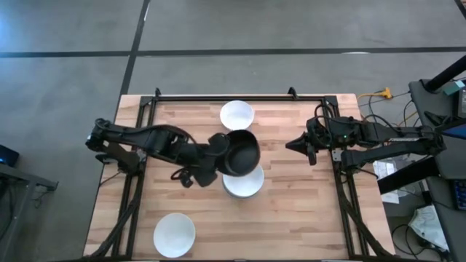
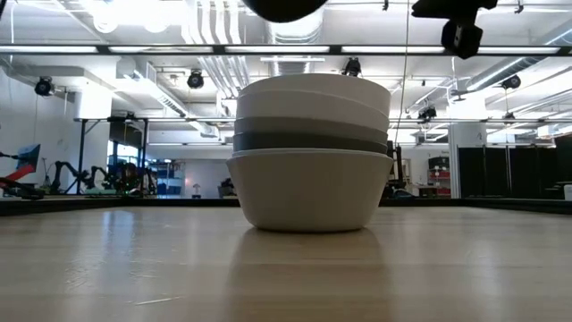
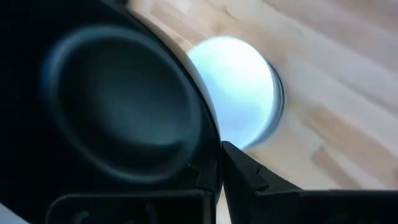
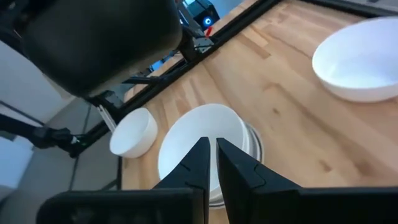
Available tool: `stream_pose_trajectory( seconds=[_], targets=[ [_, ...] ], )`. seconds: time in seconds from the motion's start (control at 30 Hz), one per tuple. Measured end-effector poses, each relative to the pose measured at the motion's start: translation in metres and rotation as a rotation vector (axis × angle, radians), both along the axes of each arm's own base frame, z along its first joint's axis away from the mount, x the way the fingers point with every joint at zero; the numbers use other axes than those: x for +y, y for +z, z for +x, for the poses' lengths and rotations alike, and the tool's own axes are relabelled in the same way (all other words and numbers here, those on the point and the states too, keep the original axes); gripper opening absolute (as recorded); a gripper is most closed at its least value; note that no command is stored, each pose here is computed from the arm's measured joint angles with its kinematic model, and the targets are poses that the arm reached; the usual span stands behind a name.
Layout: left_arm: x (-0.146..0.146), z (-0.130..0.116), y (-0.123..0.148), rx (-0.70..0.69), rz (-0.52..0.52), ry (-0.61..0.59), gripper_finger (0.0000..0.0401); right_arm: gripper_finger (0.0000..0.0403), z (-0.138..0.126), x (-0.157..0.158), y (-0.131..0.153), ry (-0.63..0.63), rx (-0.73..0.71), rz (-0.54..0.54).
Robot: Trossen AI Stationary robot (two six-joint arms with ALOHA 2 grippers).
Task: Nest bowls inside each other
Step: Stack the black bowl on the top of the white bowl
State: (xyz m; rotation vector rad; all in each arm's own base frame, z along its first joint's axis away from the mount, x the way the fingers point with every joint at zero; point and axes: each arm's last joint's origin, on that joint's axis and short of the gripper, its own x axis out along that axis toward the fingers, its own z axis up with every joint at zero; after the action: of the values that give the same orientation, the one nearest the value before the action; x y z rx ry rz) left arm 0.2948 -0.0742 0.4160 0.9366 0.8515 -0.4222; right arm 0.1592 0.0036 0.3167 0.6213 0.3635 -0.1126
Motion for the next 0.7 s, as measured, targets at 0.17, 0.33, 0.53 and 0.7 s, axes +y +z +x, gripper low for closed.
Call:
stream_pose_trajectory(
  seconds=[0.17, 0.33, 0.53, 0.7],
  targets=[
    [-0.004, 0.014, -0.007, 0.136, 0.099, -0.090, 0.0000, 0.0022, 0.001, 0.003, -0.002, -0.005, 0.013, 0.064],
    [-0.011, 0.041, -0.026, 0.259, 0.172, -0.174, 0.0000, 0.0023, 0.001, 0.006, -0.003, 0.001, 0.016, 0.067],
    [-0.018, 0.067, -0.058, 0.367, 0.234, -0.245, 0.0000, 0.0023, 0.001, 0.004, -0.003, -0.069, 0.013, 0.034],
    [-0.019, 0.081, -0.077, 0.414, 0.317, -0.213, 0.0000, 0.0023, 0.002, 0.004, -0.006, -0.078, 0.021, 0.028]
  ],
)
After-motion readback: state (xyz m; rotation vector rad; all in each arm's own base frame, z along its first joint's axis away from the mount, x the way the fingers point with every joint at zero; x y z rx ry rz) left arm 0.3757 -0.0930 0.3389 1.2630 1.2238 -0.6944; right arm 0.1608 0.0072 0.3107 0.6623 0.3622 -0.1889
